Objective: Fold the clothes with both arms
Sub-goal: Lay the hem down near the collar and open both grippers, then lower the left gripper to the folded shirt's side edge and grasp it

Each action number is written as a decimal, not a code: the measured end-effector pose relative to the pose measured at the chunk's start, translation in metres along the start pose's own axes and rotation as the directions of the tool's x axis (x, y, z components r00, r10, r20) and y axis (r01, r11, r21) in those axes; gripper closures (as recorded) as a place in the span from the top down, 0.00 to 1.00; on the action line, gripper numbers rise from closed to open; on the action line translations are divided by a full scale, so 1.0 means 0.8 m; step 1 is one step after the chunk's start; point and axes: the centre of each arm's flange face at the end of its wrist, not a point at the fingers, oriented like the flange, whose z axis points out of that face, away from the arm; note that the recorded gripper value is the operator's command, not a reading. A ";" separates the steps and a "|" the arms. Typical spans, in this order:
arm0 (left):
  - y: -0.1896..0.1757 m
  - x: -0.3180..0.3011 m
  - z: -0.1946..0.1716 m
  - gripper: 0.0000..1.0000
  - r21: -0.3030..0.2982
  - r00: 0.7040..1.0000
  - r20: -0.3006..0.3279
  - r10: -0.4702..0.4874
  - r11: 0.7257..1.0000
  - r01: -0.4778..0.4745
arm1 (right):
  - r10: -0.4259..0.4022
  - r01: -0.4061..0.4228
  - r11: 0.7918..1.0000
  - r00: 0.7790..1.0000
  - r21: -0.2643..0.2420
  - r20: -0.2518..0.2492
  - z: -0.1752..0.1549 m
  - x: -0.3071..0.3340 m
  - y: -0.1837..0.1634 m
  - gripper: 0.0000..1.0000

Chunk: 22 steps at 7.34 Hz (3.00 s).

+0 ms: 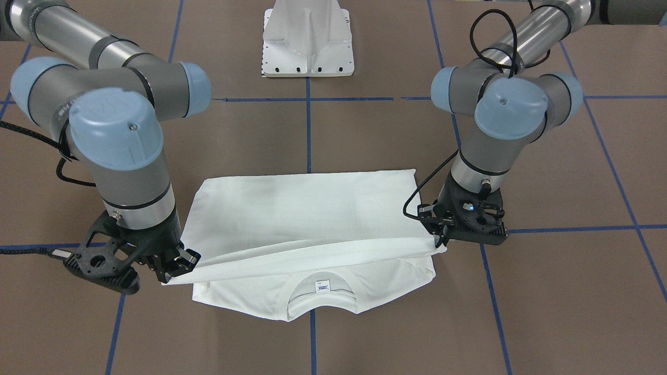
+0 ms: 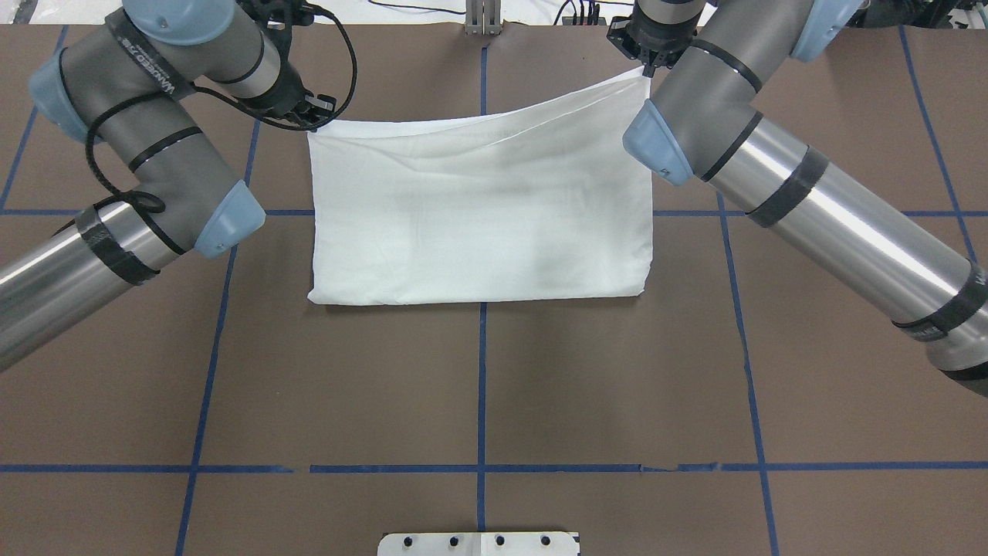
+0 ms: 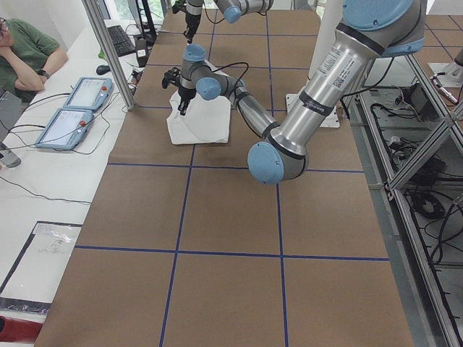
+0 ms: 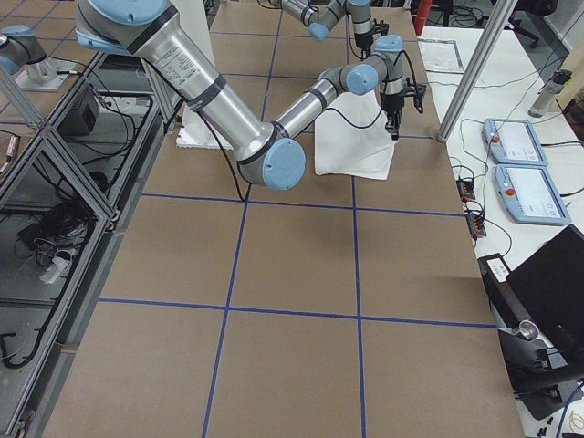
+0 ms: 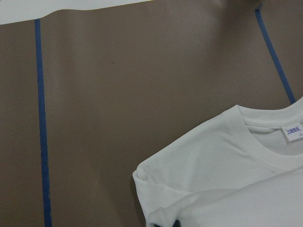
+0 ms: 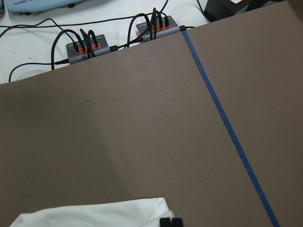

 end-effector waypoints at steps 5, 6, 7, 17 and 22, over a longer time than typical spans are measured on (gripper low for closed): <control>-0.009 -0.009 0.069 1.00 0.002 0.999 -0.019 0.041 0.999 -0.041 | -0.086 0.086 0.996 0.995 0.010 -0.041 0.104 -0.013 0.037 1.00; -0.005 -0.012 0.067 1.00 0.010 0.997 -0.035 0.062 0.998 -0.062 | -0.116 0.116 0.993 0.993 0.003 -0.035 0.102 -0.008 0.029 1.00; 0.001 -0.015 0.065 1.00 0.001 0.996 -0.057 0.072 0.997 -0.072 | -0.144 0.143 0.990 0.989 -0.013 -0.022 0.097 0.000 0.014 1.00; 0.273 0.030 0.068 0.32 -0.118 0.984 -0.150 -0.094 0.990 0.077 | -0.188 0.188 0.982 0.981 -0.009 0.040 0.100 0.025 0.004 1.00; 0.273 0.031 0.063 0.00 -0.117 0.983 -0.155 -0.099 0.990 0.081 | -0.189 0.190 0.982 0.981 -0.007 0.047 0.096 0.021 0.007 1.00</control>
